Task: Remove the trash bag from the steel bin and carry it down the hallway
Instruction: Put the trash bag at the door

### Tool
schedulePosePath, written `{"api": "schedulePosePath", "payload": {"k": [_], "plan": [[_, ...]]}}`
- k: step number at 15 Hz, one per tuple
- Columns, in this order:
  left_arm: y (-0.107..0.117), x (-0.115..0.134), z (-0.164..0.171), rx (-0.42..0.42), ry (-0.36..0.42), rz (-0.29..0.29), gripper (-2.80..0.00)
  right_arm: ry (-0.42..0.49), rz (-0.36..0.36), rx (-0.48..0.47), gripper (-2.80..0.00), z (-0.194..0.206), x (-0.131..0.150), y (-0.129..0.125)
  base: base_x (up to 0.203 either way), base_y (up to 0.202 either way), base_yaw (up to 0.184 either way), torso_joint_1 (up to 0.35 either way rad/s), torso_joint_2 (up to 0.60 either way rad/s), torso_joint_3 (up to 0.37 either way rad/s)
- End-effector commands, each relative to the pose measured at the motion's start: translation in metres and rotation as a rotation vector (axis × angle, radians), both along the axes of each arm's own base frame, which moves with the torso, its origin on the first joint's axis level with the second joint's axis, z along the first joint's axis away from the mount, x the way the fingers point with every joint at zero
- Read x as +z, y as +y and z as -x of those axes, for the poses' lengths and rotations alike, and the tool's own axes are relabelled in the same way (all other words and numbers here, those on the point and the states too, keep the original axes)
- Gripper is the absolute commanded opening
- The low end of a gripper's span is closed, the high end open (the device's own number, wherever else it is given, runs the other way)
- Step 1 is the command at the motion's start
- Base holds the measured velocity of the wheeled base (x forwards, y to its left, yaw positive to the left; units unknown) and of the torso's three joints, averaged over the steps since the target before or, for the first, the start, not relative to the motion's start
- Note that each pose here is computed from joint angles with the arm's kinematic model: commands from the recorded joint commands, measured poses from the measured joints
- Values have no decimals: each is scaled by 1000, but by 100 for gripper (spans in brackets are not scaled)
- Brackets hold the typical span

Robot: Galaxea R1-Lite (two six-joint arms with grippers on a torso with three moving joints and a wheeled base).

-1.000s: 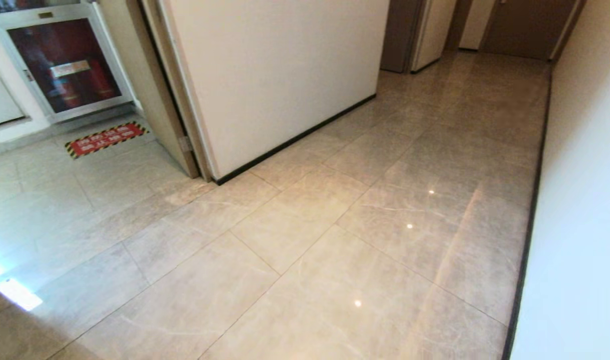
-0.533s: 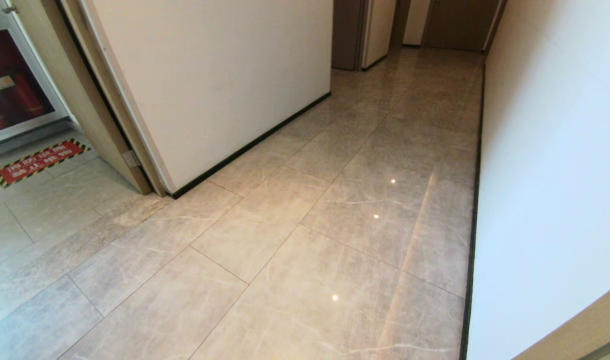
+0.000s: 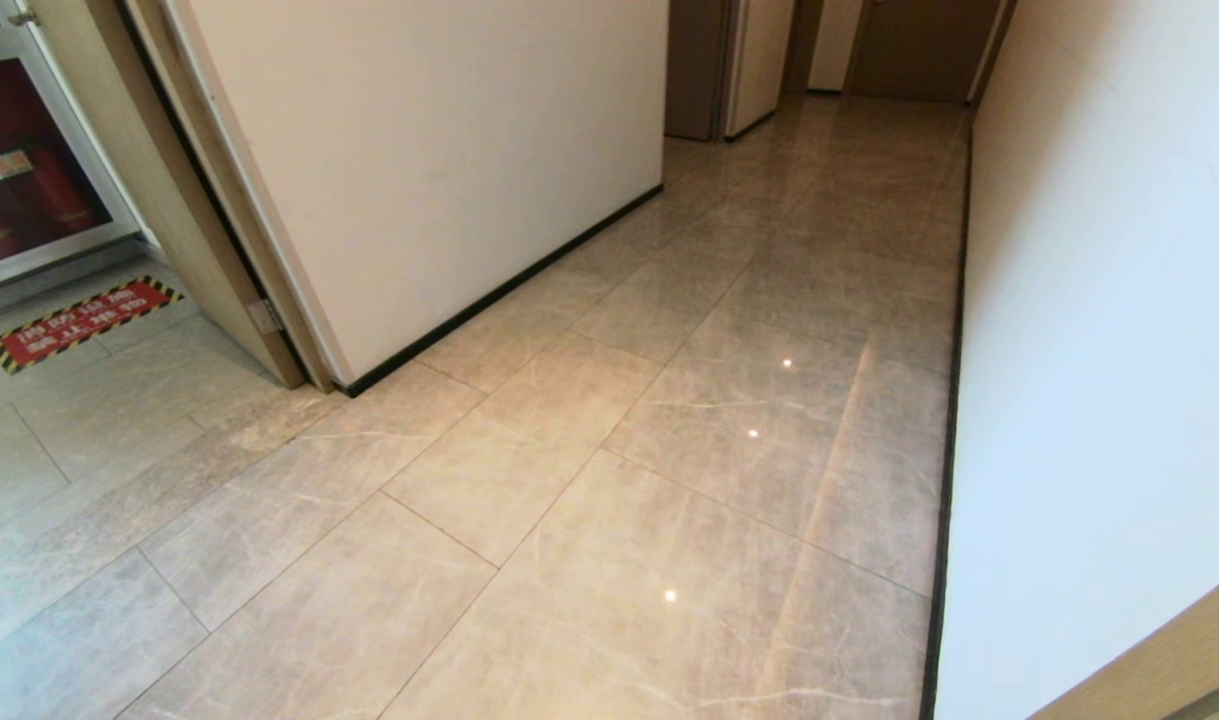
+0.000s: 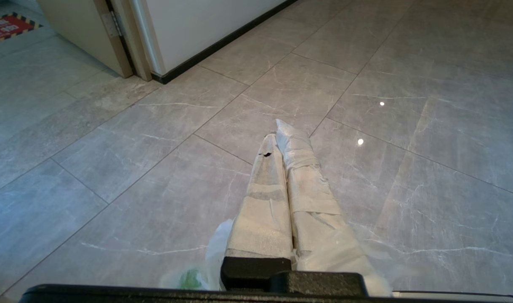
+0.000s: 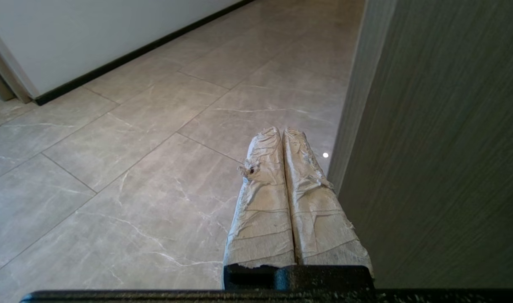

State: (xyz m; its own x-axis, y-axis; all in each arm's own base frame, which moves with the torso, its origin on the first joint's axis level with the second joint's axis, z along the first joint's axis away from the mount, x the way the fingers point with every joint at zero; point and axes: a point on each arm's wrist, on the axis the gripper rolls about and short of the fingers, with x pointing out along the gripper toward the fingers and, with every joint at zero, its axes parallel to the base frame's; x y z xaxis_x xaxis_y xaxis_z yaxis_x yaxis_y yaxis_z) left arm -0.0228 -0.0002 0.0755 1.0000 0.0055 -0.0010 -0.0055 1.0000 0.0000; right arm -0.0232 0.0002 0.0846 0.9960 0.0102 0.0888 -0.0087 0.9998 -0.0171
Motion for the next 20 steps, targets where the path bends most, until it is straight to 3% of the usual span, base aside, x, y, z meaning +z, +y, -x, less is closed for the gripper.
{"api": "schedulePosePath", "payload": {"k": [1,20], "plan": [[0,0,0,1,2,-1,-280,36,0,0,-280,-3,-10,0,0,0,0,0,0,0],[0,0,0,-2,1,-2,-280,35,-7,-4,-280,-3,-10,0,0,0,0,0,0,0]]}}
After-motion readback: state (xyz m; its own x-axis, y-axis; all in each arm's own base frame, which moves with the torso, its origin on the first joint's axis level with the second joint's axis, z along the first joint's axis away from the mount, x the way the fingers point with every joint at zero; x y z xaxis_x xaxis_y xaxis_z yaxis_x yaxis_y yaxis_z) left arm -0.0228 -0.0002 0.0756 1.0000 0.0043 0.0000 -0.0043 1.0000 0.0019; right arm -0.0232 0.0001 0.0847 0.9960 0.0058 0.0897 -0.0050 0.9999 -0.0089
